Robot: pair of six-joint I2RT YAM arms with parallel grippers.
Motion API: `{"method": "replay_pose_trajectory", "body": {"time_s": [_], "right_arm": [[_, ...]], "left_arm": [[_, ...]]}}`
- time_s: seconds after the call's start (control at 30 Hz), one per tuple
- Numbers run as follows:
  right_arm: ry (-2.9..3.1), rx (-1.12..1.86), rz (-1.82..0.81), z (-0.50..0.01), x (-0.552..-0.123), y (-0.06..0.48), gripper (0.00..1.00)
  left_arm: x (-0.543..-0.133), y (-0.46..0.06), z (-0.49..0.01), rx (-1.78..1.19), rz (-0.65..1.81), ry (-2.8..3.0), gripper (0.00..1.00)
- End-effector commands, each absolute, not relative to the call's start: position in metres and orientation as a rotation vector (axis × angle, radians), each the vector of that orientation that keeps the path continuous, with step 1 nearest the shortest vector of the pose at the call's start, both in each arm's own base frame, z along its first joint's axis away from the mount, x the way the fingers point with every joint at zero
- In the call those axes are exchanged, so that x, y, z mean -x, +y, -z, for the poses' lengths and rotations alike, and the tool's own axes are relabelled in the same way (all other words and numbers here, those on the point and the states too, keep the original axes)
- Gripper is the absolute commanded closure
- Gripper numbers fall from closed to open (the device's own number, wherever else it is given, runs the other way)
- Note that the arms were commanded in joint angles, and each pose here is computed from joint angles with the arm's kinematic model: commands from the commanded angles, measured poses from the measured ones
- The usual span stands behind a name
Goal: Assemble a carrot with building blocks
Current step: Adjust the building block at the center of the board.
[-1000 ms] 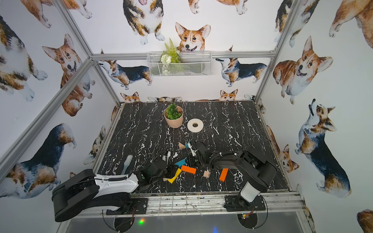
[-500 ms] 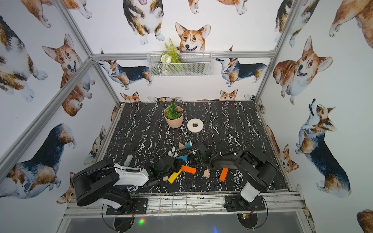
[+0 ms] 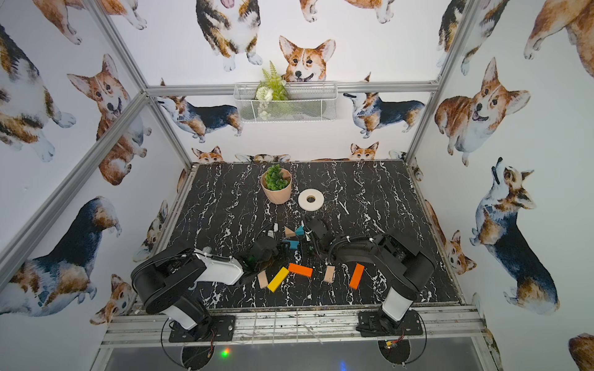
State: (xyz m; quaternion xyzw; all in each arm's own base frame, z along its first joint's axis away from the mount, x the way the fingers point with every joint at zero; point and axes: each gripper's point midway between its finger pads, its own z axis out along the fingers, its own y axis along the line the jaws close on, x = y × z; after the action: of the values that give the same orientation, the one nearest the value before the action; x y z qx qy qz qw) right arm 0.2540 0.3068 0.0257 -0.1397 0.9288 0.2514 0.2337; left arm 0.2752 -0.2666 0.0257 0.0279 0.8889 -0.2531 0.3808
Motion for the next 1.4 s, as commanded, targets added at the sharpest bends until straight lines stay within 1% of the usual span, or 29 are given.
{"method": "replay_pose_trajectory", "body": {"time_s": [0.0,0.3,1.03,1.2,1.3,1.37], "right_arm": [[2.590,0.466,-0.762,-0.022,-0.241,0.314,0.68],[2.586,0.449,-0.766,-0.025,-0.255,0.306,0.68],[2.585,0.456,-0.800,-0.021,-0.263,0.320,0.69],[2.584,0.456,-0.788,-0.023,-0.263,0.318,0.67],[2.590,0.443,-0.780,-0.023,-0.260,0.313,0.65],[2.583,0.428,-0.766,-0.026,-0.259,0.308,0.63]], "left_arm": [[-0.256,-0.294,-0.018,-0.167,0.835,2.342,0.58],[-0.256,-0.303,-0.014,-0.157,0.894,2.337,0.60],[-0.259,-0.297,-0.023,-0.164,0.838,2.330,0.60],[-0.260,-0.296,-0.027,-0.163,0.840,2.321,0.60],[-0.259,-0.291,-0.024,-0.167,0.801,2.334,0.59],[-0.261,-0.288,-0.037,-0.167,0.785,2.311,0.55]]}}
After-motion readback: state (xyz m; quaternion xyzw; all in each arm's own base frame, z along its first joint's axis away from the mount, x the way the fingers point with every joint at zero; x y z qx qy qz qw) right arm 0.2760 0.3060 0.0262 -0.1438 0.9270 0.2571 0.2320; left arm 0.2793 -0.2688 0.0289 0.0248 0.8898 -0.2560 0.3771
